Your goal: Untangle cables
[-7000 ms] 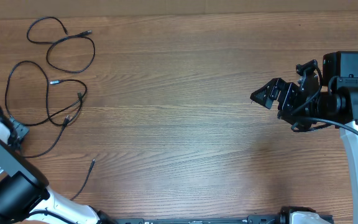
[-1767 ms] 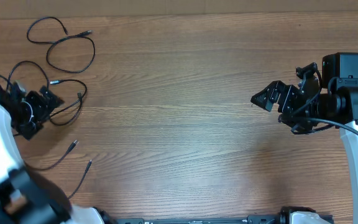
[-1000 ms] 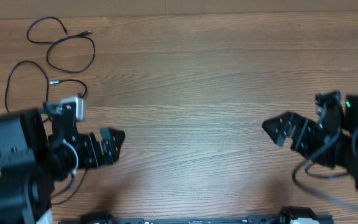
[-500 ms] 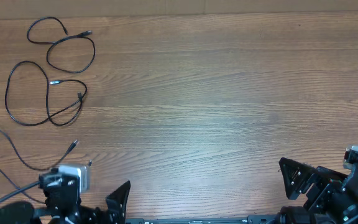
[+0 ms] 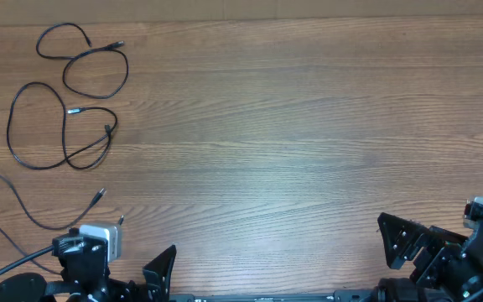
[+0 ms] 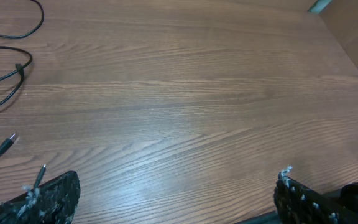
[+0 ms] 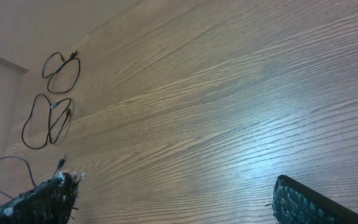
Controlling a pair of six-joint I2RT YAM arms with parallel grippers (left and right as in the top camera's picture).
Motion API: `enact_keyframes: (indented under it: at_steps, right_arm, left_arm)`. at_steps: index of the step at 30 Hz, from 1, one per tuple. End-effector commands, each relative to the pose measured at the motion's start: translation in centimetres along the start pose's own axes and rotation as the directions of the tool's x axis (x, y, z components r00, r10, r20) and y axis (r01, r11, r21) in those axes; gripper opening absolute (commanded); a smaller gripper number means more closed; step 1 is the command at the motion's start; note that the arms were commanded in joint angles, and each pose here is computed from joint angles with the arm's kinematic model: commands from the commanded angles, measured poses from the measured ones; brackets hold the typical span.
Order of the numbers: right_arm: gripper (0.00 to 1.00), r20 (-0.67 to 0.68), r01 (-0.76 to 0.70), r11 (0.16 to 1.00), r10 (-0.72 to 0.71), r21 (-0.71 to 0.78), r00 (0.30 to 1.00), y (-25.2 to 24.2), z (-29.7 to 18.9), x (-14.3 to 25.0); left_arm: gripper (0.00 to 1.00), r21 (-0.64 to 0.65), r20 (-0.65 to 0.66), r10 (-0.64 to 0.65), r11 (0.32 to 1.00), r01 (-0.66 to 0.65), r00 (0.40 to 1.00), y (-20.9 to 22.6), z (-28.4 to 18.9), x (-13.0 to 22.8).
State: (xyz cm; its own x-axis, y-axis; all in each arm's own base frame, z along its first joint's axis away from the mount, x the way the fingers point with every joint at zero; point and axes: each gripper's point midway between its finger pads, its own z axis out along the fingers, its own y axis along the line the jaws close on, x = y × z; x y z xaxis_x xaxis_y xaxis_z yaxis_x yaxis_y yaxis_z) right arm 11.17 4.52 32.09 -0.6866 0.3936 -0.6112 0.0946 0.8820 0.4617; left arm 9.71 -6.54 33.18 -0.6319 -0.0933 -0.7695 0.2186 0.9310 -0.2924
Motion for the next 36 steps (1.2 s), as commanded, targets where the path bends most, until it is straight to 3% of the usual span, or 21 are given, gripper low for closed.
enact_keyframes:
  at_steps: [1, 26, 36]
  right_arm:
    - [1.00, 0.015, 0.007, 1.000, -0.008, 0.005, 1.000, 0.0, -0.2, -0.3]
    - [1.00, 0.020, 0.009, 0.999, -0.009, 0.037, 1.000, -0.6, 0.0, -0.4]
    - [1.00, 0.147, 0.077, 0.996, -0.084, 0.055, 0.986, -1.3, 2.0, -3.1]
  left_arm:
    - [1.00, 0.014, 0.014, 0.029, 0.999, -0.029, 0.999, -0.4, -0.3, 0.0]
    - [1.00, 0.014, 0.013, 0.029, 0.999, -0.029, 0.999, -0.4, -0.3, 0.0]
    - [0.99, 0.014, 0.014, 0.029, 0.999, -0.029, 0.999, -0.4, -0.3, 0.0]
